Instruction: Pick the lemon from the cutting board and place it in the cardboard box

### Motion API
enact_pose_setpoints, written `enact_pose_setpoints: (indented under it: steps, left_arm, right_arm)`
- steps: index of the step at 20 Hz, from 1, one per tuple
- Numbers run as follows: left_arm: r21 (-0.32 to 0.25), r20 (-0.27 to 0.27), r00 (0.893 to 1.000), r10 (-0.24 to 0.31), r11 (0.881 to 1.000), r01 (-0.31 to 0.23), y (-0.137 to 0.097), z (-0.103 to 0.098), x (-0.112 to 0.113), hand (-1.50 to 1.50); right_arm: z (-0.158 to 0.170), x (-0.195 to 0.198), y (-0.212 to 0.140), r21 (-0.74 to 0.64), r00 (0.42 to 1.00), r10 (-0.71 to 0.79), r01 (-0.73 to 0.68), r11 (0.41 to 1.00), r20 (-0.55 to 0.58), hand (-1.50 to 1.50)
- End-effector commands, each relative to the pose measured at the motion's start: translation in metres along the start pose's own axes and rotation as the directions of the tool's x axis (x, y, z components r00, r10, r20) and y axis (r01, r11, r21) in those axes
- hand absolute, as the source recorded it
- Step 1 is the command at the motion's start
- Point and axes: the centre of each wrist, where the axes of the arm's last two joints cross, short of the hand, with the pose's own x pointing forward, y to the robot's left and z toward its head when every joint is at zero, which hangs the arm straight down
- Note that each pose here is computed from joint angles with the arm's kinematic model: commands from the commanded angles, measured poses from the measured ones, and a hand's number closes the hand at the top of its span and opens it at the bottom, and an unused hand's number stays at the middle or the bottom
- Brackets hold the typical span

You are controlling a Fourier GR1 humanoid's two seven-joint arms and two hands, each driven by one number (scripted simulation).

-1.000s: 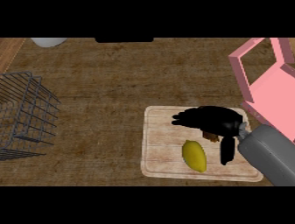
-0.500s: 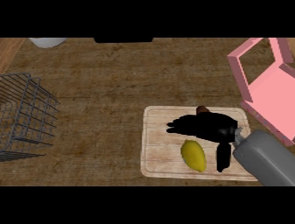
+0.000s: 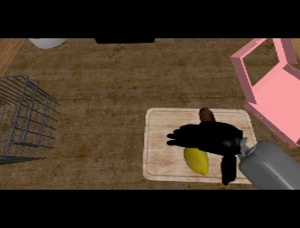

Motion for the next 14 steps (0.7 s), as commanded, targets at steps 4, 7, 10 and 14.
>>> enact_pose_setpoints:
  steps: [4,7,10,14]
  left_arm:
    - [-0.026,-0.075,0.997,0.026,0.999,-0.028,-0.021,0.003,-0.022,0.00]
    - [-0.049,-0.086,0.996,0.033,0.998,-0.037,-0.022,0.007,-0.015,0.00]
    - [-0.041,-0.073,0.996,0.047,0.998,-0.050,-0.035,0.000,-0.012,0.00]
    - [-0.043,-0.079,0.996,0.029,0.999,-0.033,-0.030,0.008,-0.018,0.00]
  right_arm:
    - [-0.008,0.005,0.026,0.076,0.993,0.042,-0.034,0.997,-0.110,-1.50]
    - [-0.010,0.010,0.030,0.061,0.991,0.039,-0.031,0.998,-0.128,-1.50]
    - [-0.023,0.001,0.029,0.024,0.988,0.017,-0.014,1.000,-0.153,1.50]
    - [-0.027,0.008,0.033,-0.148,0.986,0.124,-0.140,0.979,-0.114,1.50]
